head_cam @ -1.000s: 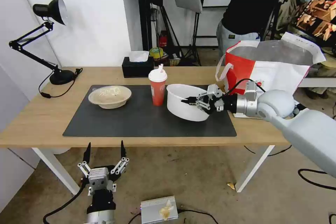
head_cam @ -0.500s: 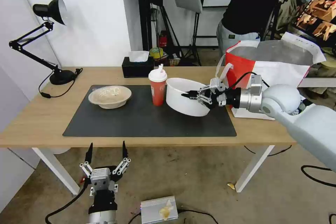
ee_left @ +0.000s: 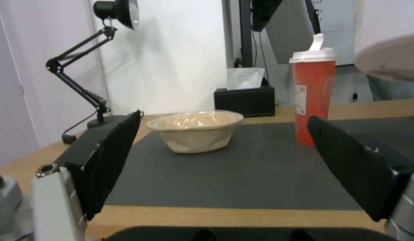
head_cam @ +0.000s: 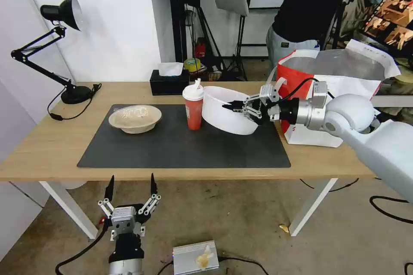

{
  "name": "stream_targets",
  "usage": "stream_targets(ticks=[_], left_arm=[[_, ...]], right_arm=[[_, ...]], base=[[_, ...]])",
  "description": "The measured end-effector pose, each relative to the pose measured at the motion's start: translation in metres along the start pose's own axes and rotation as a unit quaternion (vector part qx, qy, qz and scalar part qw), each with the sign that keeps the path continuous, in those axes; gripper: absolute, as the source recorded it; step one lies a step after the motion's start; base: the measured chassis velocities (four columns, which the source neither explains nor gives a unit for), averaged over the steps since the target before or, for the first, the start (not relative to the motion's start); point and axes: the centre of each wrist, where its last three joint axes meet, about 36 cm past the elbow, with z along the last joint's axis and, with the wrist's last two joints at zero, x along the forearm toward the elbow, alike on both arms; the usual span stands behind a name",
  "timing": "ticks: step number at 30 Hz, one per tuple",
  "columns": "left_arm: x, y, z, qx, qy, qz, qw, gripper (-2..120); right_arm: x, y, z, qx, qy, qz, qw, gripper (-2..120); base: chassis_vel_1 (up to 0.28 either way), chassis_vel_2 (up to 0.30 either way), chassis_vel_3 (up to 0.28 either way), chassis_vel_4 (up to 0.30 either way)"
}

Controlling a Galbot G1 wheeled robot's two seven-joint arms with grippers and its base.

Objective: Pick up the trash from the table and place it into the takeout bag.

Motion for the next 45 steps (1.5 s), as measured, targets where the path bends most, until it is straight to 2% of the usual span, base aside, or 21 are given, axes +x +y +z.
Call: stream_targets(ticks=[8, 22, 37, 45], left_arm=[[-0.001, 0.001, 0.000, -0.001, -0.001, -0.001, 1.0000, 100], [0.000, 0.001, -0.001, -0.001, -0.001, -0.002, 1.0000, 100], [0.000, 0.001, 0.000, 0.001, 0.000, -0.001, 1.0000, 100], [0.000, 0.002, -0.001, 0.000, -0.001, 0.001, 1.0000, 100]], right_arm=[[-0.003, -0.015, -0.020, 0.009, -0.017, 0.011, 1.000, 0], [-0.006, -0.042, -0.028, 0.015, -0.019, 0.029, 0.999, 0], [0.009, -0.089, -0.029, 0.021, -0.018, 0.078, 0.997, 0], [0.030, -0.113, -0.037, 0.025, -0.020, 0.117, 0.993, 0]], base=[[0.000, 0.000, 0.000, 0.000], [0.000, 0.000, 0.000, 0.000], [0.000, 0.000, 0.000, 0.000], [0.000, 0.000, 0.000, 0.000]])
